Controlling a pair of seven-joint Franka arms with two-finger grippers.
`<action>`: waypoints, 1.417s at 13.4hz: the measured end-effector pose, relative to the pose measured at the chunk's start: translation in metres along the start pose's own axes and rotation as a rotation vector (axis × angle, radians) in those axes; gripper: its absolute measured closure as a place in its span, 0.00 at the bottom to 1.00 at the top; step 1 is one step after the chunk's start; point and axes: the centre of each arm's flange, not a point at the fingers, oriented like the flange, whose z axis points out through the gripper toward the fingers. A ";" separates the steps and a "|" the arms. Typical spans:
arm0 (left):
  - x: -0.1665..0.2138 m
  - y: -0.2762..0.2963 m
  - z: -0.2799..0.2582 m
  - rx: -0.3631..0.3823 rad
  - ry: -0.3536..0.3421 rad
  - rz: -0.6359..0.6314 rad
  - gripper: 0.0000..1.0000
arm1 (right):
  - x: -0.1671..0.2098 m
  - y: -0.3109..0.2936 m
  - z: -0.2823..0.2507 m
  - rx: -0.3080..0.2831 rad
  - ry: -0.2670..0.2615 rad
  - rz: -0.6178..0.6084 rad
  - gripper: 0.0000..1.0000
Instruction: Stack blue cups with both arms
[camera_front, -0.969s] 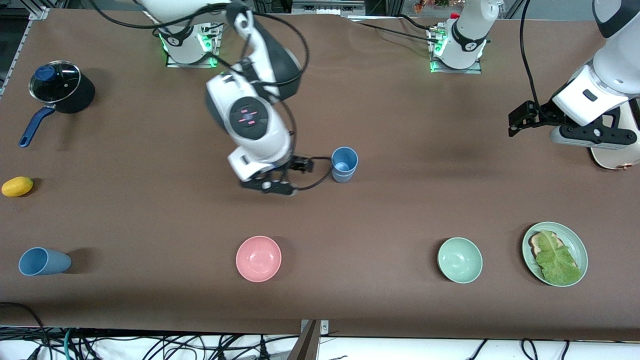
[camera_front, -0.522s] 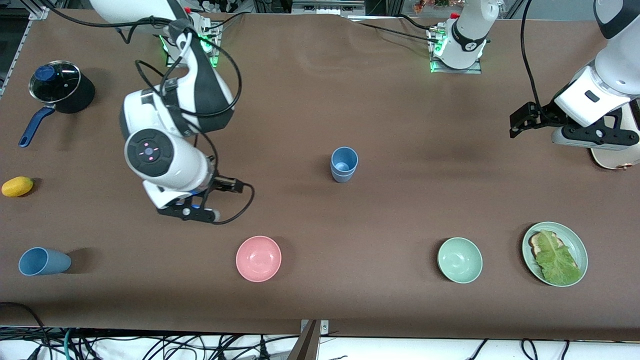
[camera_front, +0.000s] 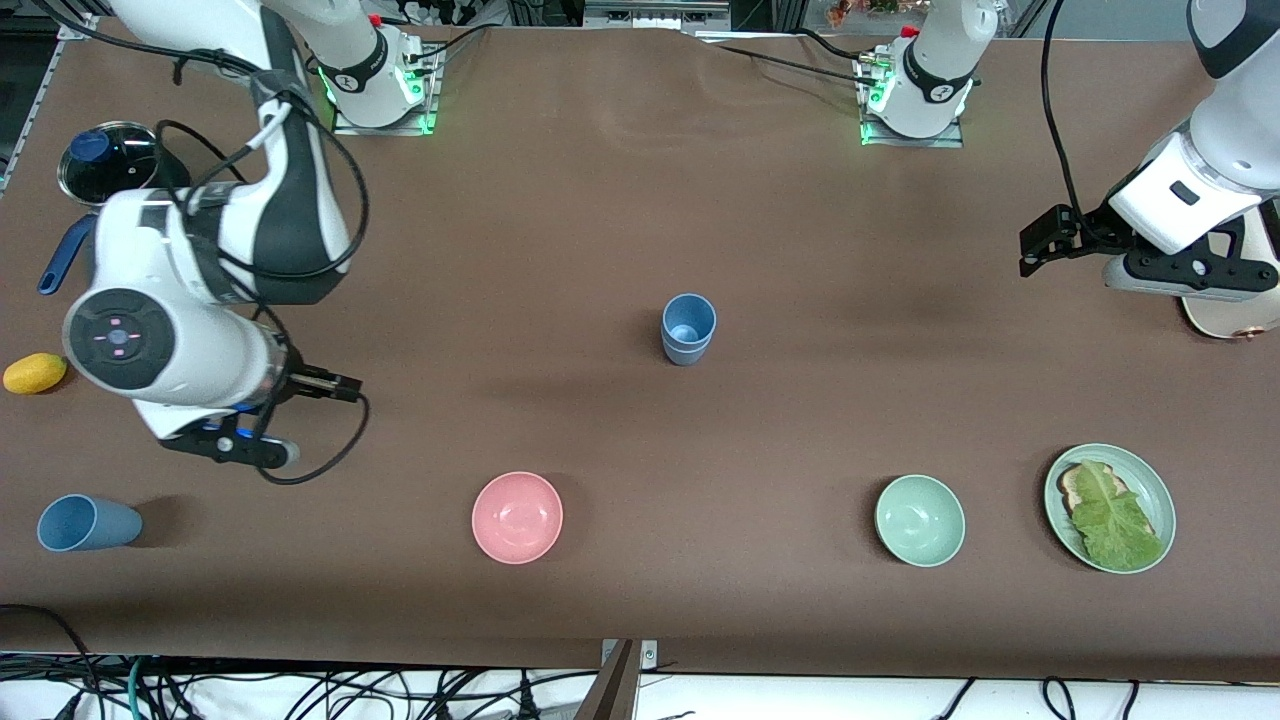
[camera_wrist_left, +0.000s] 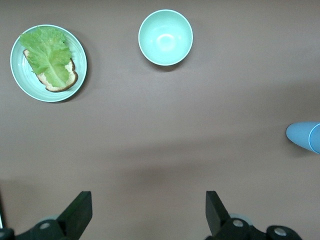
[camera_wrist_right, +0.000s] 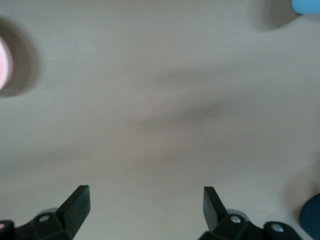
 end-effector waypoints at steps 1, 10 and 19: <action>0.000 0.000 0.000 0.000 0.000 0.000 0.00 | 0.002 0.018 -0.003 0.004 -0.006 -0.019 0.00; 0.000 -0.004 0.000 0.000 0.000 -0.017 0.00 | -0.027 0.104 -0.046 0.157 0.033 -0.056 0.00; -0.005 0.002 0.003 0.000 -0.046 -0.022 0.00 | -0.129 0.140 -0.107 0.181 0.159 -0.024 0.00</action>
